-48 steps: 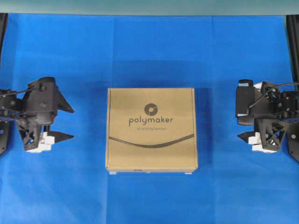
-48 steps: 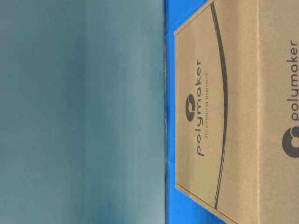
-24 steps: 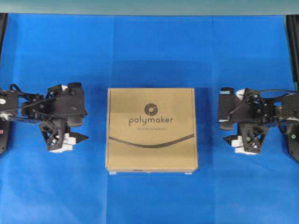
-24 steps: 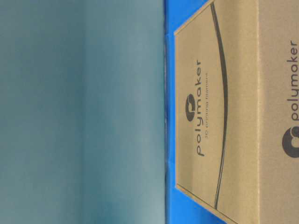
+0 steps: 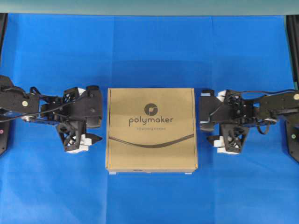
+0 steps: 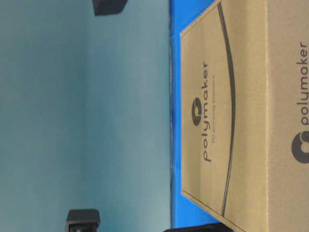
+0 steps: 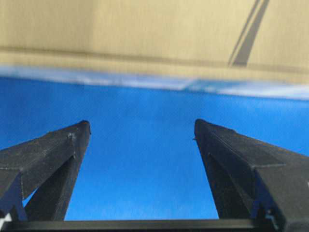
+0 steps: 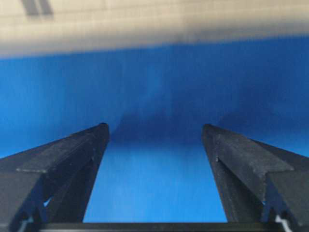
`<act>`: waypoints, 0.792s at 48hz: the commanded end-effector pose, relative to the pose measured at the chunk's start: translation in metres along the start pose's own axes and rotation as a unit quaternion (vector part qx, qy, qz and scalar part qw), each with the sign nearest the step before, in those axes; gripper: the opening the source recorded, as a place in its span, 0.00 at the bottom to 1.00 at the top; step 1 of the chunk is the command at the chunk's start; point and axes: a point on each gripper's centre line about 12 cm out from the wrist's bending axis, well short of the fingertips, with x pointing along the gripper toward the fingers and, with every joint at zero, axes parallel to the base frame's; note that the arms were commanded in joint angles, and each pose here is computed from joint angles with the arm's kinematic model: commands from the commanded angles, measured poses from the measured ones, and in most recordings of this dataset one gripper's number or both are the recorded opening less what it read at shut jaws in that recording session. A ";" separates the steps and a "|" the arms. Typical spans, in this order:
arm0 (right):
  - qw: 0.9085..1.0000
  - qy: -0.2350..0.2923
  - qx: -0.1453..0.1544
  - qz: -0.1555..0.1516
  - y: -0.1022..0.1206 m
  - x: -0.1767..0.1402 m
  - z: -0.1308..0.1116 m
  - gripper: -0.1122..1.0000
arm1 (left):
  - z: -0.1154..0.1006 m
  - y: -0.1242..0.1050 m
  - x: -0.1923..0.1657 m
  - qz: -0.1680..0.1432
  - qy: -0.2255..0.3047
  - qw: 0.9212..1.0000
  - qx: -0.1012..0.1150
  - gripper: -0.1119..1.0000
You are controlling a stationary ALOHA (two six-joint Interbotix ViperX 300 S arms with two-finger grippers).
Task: Lift up the cardboard box by clamping it between your arms.
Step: 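Move both grippers inward to press against the box's left and right sides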
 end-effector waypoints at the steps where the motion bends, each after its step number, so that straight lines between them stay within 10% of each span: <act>1: 1.000 -0.025 -0.007 0.001 0.001 -0.001 0.016 0.99 | 0.010 -0.001 0.001 -0.001 -0.013 1.000 0.002 0.86; 38: 1.000 -0.025 -0.009 0.005 0.007 0.016 0.038 0.99 | 0.023 -0.001 0.012 -0.001 -0.012 1.000 0.004 0.86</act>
